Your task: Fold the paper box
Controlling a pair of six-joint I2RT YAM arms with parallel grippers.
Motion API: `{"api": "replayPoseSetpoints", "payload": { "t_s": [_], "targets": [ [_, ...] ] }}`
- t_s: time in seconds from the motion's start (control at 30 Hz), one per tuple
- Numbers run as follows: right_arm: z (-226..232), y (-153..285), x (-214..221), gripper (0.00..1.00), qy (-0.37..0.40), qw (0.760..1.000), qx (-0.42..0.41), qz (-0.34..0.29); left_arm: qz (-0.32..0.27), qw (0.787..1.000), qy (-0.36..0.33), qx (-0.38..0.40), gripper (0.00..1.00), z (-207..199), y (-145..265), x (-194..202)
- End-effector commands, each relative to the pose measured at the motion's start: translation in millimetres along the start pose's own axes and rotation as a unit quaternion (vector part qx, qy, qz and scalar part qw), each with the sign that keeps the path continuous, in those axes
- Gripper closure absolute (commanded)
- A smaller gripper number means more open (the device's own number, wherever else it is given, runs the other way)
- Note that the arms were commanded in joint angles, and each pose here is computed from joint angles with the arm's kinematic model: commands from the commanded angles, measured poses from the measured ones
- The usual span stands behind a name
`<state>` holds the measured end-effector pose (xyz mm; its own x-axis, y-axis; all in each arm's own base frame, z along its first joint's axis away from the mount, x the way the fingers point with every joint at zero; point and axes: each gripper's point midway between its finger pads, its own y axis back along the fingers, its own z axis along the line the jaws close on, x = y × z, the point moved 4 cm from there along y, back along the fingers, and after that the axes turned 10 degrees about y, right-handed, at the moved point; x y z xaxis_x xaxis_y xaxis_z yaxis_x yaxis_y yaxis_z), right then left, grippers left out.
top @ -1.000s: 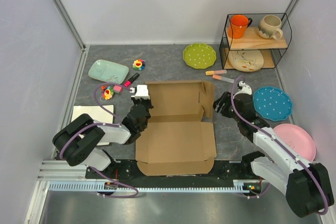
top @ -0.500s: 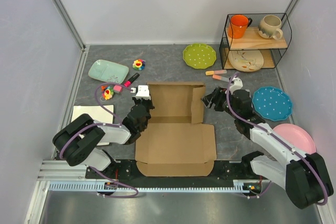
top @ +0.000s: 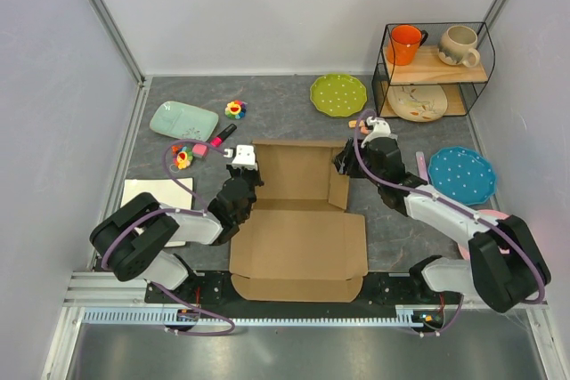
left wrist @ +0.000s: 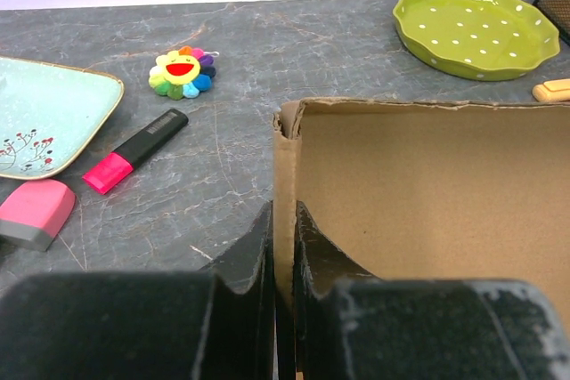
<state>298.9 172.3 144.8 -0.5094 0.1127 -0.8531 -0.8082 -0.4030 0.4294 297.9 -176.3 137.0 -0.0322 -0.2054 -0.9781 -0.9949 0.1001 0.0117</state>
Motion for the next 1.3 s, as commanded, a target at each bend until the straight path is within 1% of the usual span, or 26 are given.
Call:
{"api": "replayPoseSetpoints", "payload": {
  "t_s": [0.0,0.03,0.07,0.13,0.2,0.23,0.27,0.3,0.33,0.37,0.43,0.47,0.53,0.63,0.67,0.73,0.83,0.9,0.97,1.1,1.17,1.2,1.23,1.27],
  "targets": [
    [-6,-8,-10,0.48,0.032,0.998,0.050,-0.011,-0.039,0.998,0.050,0.022,0.98,-17,-4,-22],
    [-9,-9,-8,0.55,0.037,0.997,0.065,-0.012,-0.041,0.998,0.051,0.022,0.98,-17,-4,-24],
    [-11,-9,-5,0.60,0.043,0.996,0.074,-0.010,-0.041,0.998,0.052,0.022,0.98,-17,-4,-24],
    [-13,-8,1,0.66,0.058,0.994,0.093,-0.004,-0.043,0.997,0.054,0.023,0.98,-17,-4,-25],
    [-11,-8,7,0.70,0.078,0.992,0.104,0.003,-0.042,0.997,0.059,0.025,0.98,-18,-4,-24],
    [-11,-8,9,0.75,0.087,0.990,0.112,0.005,-0.042,0.997,0.060,0.026,0.98,-19,-4,-24],
    [-17,-8,10,0.80,0.097,0.986,0.139,0.002,-0.042,0.997,0.062,0.025,0.98,-19,-4,-25],
    [-15,-6,12,0.86,0.112,0.983,0.145,0.003,-0.042,0.997,0.066,0.026,0.98,-19,-4,-25],
    [-17,-6,14,0.98,0.118,0.980,0.157,0.004,-0.039,0.997,0.065,0.027,0.98,-20,-4,-23],
    [-23,-4,12,1.00,0.125,0.975,0.186,-0.005,-0.040,0.997,0.068,0.027,0.98,-21,-4,-26],
    [-24,1,10,1.00,0.143,0.967,0.210,-0.014,-0.039,0.996,0.071,0.025,0.98,-20,-4,-27],
    [-29,5,6,1.00,0.146,0.960,0.237,-0.027,-0.036,0.997,0.071,0.023,0.98,-20,-3,-29],
    [-28,9,1,1.00,0.158,0.954,0.249,-0.043,-0.033,0.997,0.071,0.019,0.98,-20,-3,-31],
    [-27,13,-8,1.00,0.157,0.951,0.256,-0.066,-0.024,0.998,0.063,0.010,0.92,-20,-4,-36],
    [-25,12,-10,1.00,0.160,0.952,0.251,-0.073,-0.015,0.998,0.055,0.008,0.83,-19,-3,-33],
    [-21,10,-12,1.00,0.161,0.954,0.239,-0.078,-0.014,0.998,0.054,0.006,0.74,-19,-3,-37],
    [-17,6,-16,1.00,0.164,0.956,0.227,-0.091,-0.010,0.999,0.049,0.001,0.54,-16,-2,-37],
    [-15,6,-18,1.00,0.166,0.956,0.221,-0.098,-0.008,0.999,0.046,-0.001,0.54,-14,-2,-37],
    [-14,6,-20,1.00,0.166,0.956,0.217,-0.105,-0.007,0.999,0.042,-0.003,0.57,-12,-2,-36],
    [-9,5,-24,1.00,0.168,0.957,0.204,-0.120,0.008,1.000,0.030,-0.004,0.58,-12,-8,-26],
    [-6,6,-31,1.00,0.169,0.956,0.199,-0.134,0.017,0.999,0.029,0.010,0.58,-16,-9,-22],
    [-5,6,-33,1.00,0.174,0.955,0.197,-0.139,0.021,0.999,0.029,0.015,0.59,-17,-8,-18],
    [-3,7,-35,1.00,0.173,0.953,0.194,-0.153,0.023,0.999,0.027,0.017,0.73,-17,-9,-15],
    [-3,9,-37,1.00,0.172,0.952,0.193,-0.162,0.020,0.999,0.028,0.016,0.80,-16,-9,-14]
  ]
}}
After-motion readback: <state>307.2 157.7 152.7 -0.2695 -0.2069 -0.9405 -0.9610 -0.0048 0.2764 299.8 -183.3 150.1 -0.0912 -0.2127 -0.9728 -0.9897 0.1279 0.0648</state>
